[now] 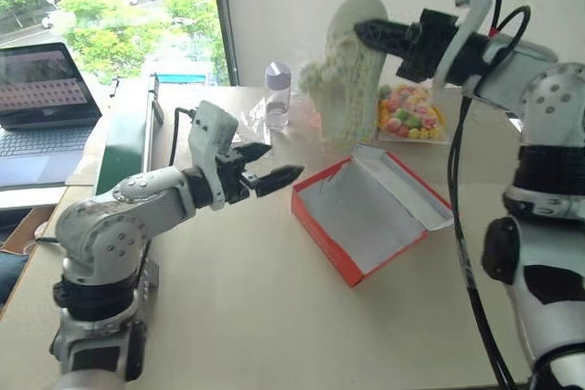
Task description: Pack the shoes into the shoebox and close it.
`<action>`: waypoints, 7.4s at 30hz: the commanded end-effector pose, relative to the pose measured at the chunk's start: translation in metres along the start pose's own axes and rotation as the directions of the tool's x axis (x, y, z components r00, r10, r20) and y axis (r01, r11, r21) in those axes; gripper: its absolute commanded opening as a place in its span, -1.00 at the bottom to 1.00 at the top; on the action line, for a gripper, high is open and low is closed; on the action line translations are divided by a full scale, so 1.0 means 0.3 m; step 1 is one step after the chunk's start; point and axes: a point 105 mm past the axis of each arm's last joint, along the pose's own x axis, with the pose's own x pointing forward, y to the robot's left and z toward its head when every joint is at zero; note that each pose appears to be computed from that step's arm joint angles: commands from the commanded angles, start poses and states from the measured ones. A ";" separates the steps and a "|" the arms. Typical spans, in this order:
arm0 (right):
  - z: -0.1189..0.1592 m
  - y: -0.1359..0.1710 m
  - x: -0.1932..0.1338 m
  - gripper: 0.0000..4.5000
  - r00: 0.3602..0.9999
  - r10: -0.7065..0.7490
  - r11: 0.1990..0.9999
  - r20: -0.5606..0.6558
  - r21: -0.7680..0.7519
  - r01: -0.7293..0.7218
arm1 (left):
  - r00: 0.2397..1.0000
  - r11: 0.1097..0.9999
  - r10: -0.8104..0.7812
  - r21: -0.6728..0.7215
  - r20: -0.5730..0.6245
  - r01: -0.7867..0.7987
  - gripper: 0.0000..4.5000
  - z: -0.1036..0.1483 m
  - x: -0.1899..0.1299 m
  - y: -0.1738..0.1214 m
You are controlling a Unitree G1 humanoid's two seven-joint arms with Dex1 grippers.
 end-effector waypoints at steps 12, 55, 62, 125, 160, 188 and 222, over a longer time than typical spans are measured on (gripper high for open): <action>-0.260 -0.013 0.021 -0.75 0.930 0.090 0.972 -0.358 -0.174 -0.161 | 0.980 0.980 -0.118 0.140 -0.159 0.141 1.00 -0.064 -0.023 -0.062; -0.621 -0.234 0.040 -0.75 0.791 -0.081 0.977 -0.607 -0.207 -0.058 | 0.987 0.985 -0.033 0.164 -0.159 0.060 1.00 -0.054 -0.051 -0.087; -0.597 -0.238 0.055 0.08 0.805 -0.122 0.956 -0.581 -0.286 -0.061 | 0.986 0.984 -0.039 0.168 -0.164 0.067 1.00 -0.048 -0.049 -0.086; -0.293 0.291 0.265 0.99 0.904 0.427 0.900 -0.028 -0.087 -0.428 | 0.228 0.230 0.973 -0.053 0.027 -0.972 1.00 -0.238 -0.592 0.462; -0.290 0.241 0.249 1.00 0.949 0.307 0.945 -0.066 -0.099 -0.312 | 0.310 0.305 0.951 -0.149 -0.013 -0.941 -0.13 -0.330 -0.506 0.552; -0.271 0.222 0.253 1.00 0.957 0.287 0.954 -0.043 -0.073 -0.289 | 0.307 0.378 0.882 -0.149 0.359 -0.914 -0.97 -0.018 -0.444 0.502; 0.074 -0.014 0.211 1.00 0.910 -0.042 0.772 0.412 0.591 -0.232 | 0.860 0.944 0.063 0.249 0.505 -0.216 -0.97 0.335 0.134 -0.013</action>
